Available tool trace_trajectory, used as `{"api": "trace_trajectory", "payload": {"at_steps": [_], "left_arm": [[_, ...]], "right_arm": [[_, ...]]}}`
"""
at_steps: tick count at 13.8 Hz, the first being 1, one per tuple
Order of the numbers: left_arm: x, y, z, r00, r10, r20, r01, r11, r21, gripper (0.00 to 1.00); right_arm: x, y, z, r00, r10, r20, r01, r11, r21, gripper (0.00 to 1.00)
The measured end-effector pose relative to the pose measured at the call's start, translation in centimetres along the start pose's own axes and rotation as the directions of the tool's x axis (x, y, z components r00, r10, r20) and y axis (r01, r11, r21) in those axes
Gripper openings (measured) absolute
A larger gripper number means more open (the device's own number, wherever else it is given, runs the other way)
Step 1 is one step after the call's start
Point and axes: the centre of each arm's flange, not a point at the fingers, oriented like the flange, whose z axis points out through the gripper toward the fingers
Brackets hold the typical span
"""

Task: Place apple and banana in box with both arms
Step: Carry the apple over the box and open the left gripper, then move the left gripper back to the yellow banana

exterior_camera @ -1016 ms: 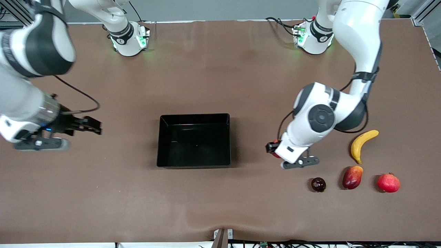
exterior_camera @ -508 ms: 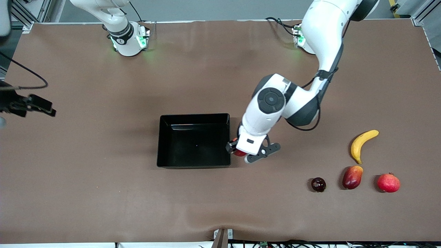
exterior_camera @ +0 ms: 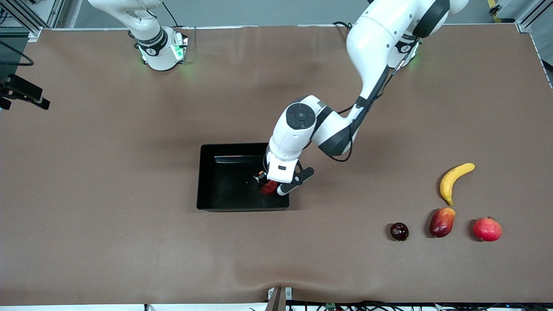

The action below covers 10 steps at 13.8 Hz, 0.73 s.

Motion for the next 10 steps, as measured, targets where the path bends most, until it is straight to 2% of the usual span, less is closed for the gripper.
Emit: {"api": "trace_trajectory", "payload": {"at_steps": [3, 6, 9, 10], "left_arm": [[-2.8, -0.8, 3.2, 0.999, -0.014, -0.033, 0.015, 0.999, 0.029, 0.8], [-4.7, -1.7, 5.6, 0.999, 0.005, -0.048, -0.002, 0.998, 0.059, 0.8], [-5.0, -2.0, 6.1, 0.999, 0.01, -0.047, -0.007, 0.998, 0.065, 0.81], [-5.0, -1.9, 6.0, 0.999, 0.01, -0.048, -0.007, 0.998, 0.064, 0.85]], "right_arm": [[-1.1, 0.4, 0.2, 0.999, 0.007, 0.036, -0.007, 1.0, 0.003, 1.0], [-0.7, 0.6, 0.9, 1.0, 0.01, 0.013, -0.01, 1.0, -0.009, 1.0], [0.1, 0.9, 2.4, 1.0, 0.012, -0.005, -0.012, 0.999, -0.031, 1.0], [0.1, 0.8, 2.4, 1.0, 0.009, -0.008, -0.009, 0.999, -0.036, 1.0]]}}
